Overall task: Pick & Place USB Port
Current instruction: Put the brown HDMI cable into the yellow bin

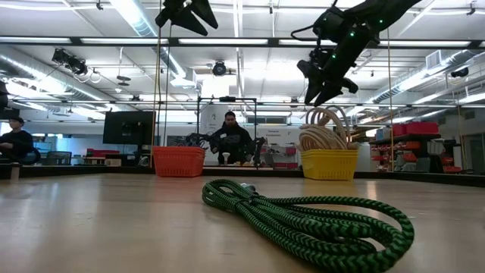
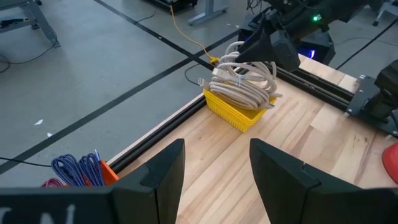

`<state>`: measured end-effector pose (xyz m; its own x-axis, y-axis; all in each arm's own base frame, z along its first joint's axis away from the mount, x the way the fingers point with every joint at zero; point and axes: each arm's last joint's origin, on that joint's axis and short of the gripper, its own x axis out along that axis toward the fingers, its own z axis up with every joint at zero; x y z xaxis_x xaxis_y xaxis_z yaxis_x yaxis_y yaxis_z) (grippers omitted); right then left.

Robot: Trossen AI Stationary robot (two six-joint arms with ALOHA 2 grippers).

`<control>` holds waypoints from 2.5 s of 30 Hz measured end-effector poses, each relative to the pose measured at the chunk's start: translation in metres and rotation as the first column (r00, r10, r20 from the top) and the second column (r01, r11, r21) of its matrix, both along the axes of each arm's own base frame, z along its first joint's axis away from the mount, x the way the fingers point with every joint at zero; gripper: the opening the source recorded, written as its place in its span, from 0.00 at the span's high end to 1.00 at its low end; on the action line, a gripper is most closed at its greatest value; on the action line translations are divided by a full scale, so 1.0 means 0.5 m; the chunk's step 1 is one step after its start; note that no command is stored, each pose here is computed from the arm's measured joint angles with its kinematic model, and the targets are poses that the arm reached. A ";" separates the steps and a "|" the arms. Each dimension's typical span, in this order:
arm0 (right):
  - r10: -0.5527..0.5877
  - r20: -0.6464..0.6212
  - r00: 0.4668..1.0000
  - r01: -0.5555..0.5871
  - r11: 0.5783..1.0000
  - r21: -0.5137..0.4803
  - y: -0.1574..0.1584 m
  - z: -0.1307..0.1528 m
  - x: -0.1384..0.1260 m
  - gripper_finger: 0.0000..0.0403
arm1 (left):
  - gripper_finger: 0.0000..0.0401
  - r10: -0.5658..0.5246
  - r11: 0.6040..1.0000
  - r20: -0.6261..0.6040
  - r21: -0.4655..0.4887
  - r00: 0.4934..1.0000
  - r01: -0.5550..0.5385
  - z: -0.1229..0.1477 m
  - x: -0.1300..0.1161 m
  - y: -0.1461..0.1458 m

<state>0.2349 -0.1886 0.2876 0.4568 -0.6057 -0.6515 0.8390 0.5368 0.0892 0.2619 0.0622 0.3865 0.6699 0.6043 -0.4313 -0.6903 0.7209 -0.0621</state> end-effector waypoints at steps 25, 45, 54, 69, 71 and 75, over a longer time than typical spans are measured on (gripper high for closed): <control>0.588 0.066 0.806 -0.591 0.796 0.128 0.273 0.081 0.073 0.60 | 0.54 -0.009 1.000 -0.006 -0.015 1.000 0.009 -0.002 -0.002 0.006; 0.768 0.063 0.637 -0.693 0.535 0.483 0.464 -0.105 0.043 0.60 | 0.54 -0.113 0.987 -0.019 -0.117 0.993 0.110 -0.036 0.043 -0.014; 0.887 0.163 0.432 -0.773 0.271 0.574 0.556 -0.184 0.043 0.61 | 0.54 -0.117 0.985 -0.076 -0.138 0.990 0.106 -0.084 0.093 -0.004; 0.851 0.175 0.495 -0.622 0.206 0.756 0.724 -0.265 0.029 0.67 | 0.54 -0.214 0.972 -0.084 -0.121 0.973 0.203 -0.079 0.092 0.005; 0.853 0.141 0.503 -0.587 0.217 0.780 0.729 -0.273 0.021 0.67 | 0.54 -0.216 0.971 -0.080 -0.120 0.973 0.205 -0.078 0.092 0.004; 0.843 0.115 0.526 -0.559 0.240 0.794 0.728 -0.278 0.019 0.67 | 0.54 -0.216 0.972 -0.061 -0.112 0.974 0.209 -0.075 0.095 0.004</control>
<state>0.2444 0.1751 0.1488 0.1613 0.5534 -0.8171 0.1983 0.7929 0.5761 0.3093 0.0640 0.3491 0.7428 0.4006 -0.5365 -0.5274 0.8436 -0.1003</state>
